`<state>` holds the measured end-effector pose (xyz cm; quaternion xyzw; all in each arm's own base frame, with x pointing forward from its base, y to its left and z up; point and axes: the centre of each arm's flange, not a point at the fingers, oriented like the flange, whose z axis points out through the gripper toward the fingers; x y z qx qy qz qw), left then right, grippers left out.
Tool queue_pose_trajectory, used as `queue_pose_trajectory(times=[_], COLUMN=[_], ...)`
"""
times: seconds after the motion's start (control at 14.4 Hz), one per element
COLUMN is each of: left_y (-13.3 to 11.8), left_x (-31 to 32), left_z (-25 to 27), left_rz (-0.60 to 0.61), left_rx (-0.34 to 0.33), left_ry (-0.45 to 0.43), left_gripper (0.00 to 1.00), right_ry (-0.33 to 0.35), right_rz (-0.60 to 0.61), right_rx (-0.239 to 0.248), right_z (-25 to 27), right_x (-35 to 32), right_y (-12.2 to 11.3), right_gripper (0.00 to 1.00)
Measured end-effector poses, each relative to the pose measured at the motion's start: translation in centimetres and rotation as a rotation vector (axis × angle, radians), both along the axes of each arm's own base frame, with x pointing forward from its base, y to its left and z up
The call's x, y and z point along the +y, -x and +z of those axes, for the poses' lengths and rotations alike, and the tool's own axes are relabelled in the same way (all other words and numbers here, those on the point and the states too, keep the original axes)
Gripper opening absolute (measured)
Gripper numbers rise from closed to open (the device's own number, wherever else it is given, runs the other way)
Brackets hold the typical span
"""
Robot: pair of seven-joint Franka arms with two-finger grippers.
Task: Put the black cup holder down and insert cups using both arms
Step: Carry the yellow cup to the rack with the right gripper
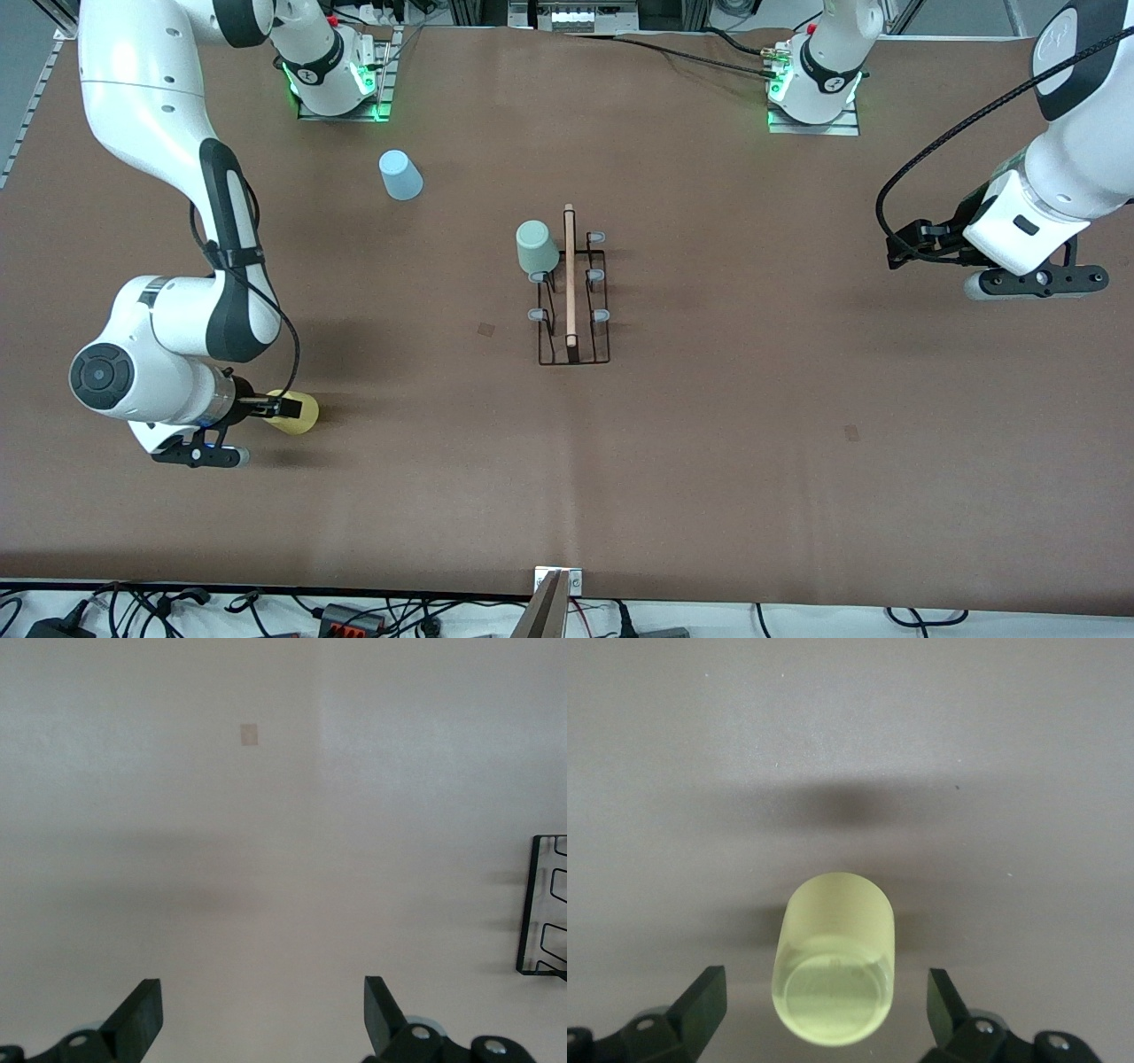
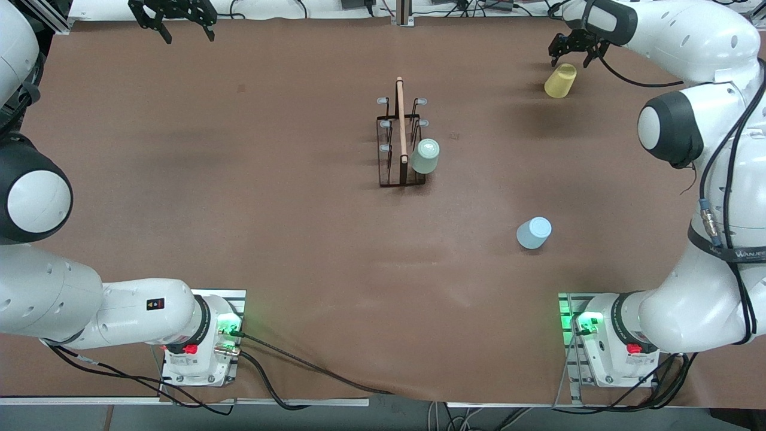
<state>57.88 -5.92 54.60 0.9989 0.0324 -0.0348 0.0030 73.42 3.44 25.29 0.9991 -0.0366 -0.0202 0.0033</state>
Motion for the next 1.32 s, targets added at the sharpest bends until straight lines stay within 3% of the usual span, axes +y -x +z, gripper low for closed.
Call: queue_pose_trajectory(times=[0.35,0.56,0.63,0.77,0.97,1.11,1.32], left_y=[-0.2,-0.7,-0.9,-1.3,-1.6,-1.9,-2.5], left_x=[1.5,4.5,5.8,9.2,13.3,11.7,6.7], left_z=[-0.2,-1.0,-1.5,-2.9,-5.1,-4.4,-1.6], left_rz=[0.043,0.12,0.143,0.158,0.138,0.11,0.075], left_rx=[0.009,0.028,0.037,0.054,0.061,0.056,0.036], left_ry=[0.064,0.155,0.191,0.279,0.378,0.365,0.254], left_gripper=[1.0,1.0,1.0,1.0,1.0,1.0,1.0], right_ry=[-0.022,-0.031,-0.031,-0.034,-0.043,-0.069,-0.131], right_rz=[0.057,0.086,0.088,0.088,0.098,0.118,0.184], right_rx=[0.025,0.04,0.041,0.037,0.052,0.067,0.069], right_z=[-2.2,-3.4,-3.4,-3.2,-2.4,-0.2,5.9], right_x=[-0.2,-1.1,-1.3,-1.2,-0.6,0.8,6.5], right_y=[0.2,0.4,0.4,0.3,0.2,-0.2,-0.4], right_gripper=[1.0,1.0,0.93,0.7,0.68,0.68,0.68])
